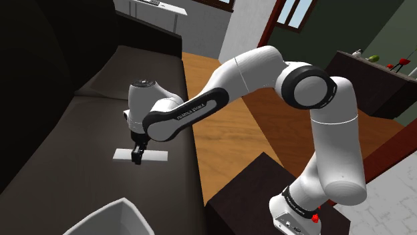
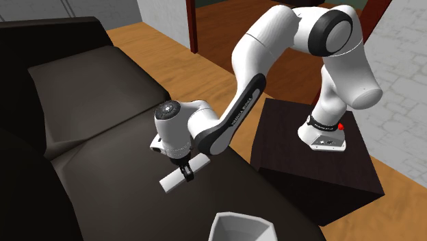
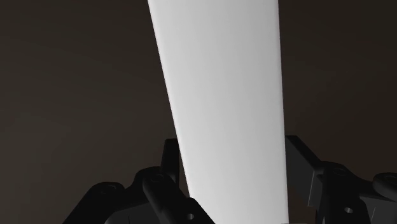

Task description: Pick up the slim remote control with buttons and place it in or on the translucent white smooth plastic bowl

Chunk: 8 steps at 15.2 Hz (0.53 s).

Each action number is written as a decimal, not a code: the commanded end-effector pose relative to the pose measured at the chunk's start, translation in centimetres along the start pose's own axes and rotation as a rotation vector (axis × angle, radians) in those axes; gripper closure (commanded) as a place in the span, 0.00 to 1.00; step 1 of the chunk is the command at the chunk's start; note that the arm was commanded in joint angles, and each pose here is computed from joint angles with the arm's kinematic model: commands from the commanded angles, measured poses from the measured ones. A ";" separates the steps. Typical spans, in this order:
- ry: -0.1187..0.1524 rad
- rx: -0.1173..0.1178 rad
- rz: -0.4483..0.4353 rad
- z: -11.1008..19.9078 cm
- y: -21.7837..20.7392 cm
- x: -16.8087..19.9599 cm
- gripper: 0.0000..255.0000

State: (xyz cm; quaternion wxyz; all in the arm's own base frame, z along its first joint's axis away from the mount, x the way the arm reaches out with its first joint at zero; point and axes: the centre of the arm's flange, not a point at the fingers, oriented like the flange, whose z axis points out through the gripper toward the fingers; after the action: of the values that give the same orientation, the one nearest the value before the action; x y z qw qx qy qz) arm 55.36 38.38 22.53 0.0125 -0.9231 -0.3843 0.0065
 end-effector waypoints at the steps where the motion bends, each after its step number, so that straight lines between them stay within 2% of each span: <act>1: 0.000 0.000 0.000 -1.0 0.0 -0.1 1.00; 8: 0.000 0.000 0.000 -4.7 -0.1 -0.1 1.00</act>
State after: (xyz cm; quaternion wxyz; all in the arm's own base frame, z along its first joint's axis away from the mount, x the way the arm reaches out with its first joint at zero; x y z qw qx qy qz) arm 55.38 38.23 26.79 0.0124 -0.9231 -0.3843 0.0065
